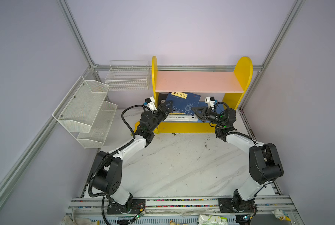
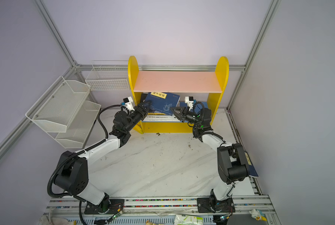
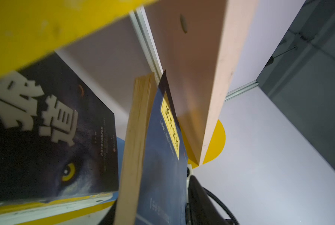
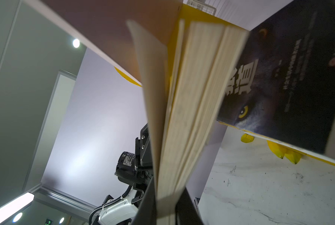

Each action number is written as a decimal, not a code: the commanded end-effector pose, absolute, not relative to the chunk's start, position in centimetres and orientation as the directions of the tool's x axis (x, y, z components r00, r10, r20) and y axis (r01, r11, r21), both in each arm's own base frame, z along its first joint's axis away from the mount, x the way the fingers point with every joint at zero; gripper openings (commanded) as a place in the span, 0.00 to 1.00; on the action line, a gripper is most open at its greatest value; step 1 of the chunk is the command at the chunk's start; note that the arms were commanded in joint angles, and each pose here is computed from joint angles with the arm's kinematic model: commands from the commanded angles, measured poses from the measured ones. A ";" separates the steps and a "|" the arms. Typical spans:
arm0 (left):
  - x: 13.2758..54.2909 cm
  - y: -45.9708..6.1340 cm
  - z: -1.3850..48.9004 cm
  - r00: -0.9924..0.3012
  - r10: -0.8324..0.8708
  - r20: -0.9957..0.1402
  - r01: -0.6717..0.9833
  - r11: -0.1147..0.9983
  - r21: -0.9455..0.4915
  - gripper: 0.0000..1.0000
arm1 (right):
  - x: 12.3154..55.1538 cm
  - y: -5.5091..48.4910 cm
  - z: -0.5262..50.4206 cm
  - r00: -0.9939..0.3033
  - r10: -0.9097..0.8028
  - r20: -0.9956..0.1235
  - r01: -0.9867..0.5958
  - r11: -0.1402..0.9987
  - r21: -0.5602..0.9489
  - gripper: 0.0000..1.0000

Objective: Stacking books/files
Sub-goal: Place the book at the bookshelf.

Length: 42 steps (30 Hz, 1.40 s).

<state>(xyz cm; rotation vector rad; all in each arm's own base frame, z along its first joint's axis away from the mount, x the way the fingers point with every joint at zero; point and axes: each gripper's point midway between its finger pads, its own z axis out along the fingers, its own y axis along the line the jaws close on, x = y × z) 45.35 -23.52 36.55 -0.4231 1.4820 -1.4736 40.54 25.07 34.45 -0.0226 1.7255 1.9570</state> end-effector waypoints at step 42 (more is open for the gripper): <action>46.8 -20.5 37.4 -0.274 -0.931 -0.241 0.389 0.122 -0.913 0.08 | 46.4 28.2 32.8 -0.745 0.575 -0.338 -0.379 0.051 0.924 0.11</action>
